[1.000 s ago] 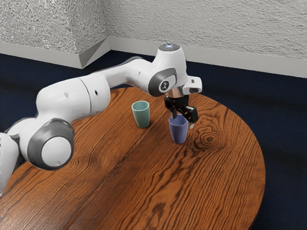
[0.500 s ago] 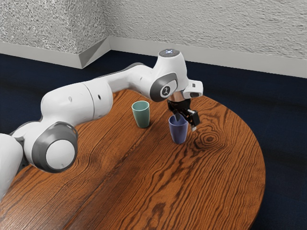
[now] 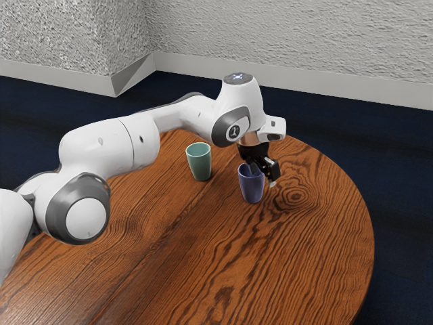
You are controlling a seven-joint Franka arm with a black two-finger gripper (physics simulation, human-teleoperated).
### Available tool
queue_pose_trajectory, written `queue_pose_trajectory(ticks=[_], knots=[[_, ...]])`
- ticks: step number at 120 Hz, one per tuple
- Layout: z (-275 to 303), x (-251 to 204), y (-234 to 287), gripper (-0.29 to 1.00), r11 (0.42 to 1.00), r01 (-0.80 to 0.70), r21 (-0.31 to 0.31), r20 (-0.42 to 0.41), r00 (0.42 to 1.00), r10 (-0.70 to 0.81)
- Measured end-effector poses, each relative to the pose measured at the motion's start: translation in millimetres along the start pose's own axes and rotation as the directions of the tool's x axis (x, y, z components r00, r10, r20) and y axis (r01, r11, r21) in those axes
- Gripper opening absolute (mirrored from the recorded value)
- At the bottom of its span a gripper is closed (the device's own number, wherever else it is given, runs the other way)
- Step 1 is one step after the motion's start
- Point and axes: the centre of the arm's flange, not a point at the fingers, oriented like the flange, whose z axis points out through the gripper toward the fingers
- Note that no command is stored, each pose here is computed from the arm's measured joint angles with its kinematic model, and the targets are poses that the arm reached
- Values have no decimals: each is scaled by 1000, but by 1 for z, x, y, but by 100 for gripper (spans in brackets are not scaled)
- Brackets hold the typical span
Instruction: Place the right cup onto the left cup
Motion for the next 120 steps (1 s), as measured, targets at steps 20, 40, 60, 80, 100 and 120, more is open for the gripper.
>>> queue_pose_trajectory(ticks=[20,40,60,80,100,120], knots=[[1,0,-1,34,1000,-7,1,-2,1000,7],[1,0,-2,11,1000,-14,5,-2,1000,14],[2,-1,-3,-1,1000,-21,7,1,1000,21],[2,-2,-4,-5,1000,-24,10,6,1000,24],[-5,-1,-4,-7,999,-29,21,3,1000,29],[-27,-1,3,-8,999,-42,33,7,999,42]])
